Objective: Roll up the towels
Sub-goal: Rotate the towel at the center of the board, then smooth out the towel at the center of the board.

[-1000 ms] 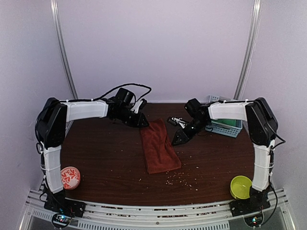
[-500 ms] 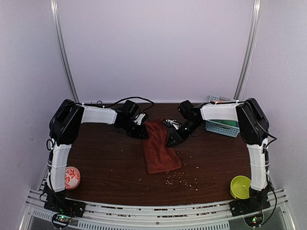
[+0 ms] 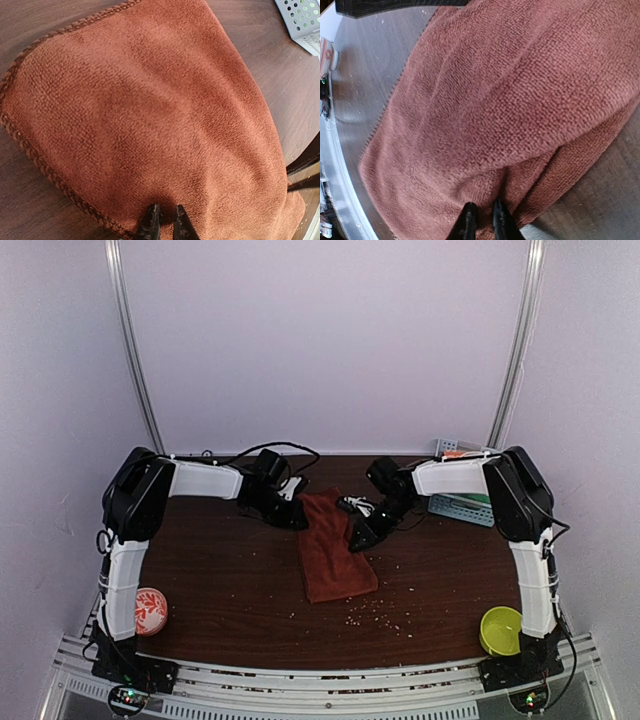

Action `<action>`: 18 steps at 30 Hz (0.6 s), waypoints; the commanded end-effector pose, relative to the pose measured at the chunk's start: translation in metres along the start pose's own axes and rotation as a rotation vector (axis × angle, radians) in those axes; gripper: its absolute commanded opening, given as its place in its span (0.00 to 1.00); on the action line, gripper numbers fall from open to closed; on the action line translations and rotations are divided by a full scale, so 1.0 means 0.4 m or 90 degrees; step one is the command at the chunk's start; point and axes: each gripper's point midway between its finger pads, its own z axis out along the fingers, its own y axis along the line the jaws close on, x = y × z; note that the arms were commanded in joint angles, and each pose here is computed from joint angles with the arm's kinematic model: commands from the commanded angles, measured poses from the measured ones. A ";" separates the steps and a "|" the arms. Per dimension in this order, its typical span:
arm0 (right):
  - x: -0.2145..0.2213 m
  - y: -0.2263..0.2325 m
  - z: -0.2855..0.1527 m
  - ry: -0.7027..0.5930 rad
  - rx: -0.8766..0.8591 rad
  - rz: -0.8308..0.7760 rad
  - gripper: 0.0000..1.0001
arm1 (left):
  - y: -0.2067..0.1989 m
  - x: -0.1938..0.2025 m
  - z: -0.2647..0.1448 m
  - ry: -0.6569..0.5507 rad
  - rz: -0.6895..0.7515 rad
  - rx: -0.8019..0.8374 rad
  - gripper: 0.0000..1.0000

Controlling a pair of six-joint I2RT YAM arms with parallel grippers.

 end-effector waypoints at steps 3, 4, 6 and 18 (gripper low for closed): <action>0.025 -0.021 0.003 0.027 0.051 0.011 0.01 | 0.051 0.011 0.015 -0.006 -0.011 -0.024 0.09; 0.027 -0.020 -0.001 0.025 0.056 0.011 0.00 | 0.055 0.012 0.014 -0.006 -0.013 -0.028 0.09; 0.024 -0.018 -0.023 0.015 0.071 0.009 0.00 | 0.064 0.014 0.011 -0.006 -0.019 -0.032 0.08; 0.043 0.041 -0.083 -0.024 0.065 0.028 0.00 | 0.071 0.012 -0.002 -0.010 -0.021 -0.036 0.06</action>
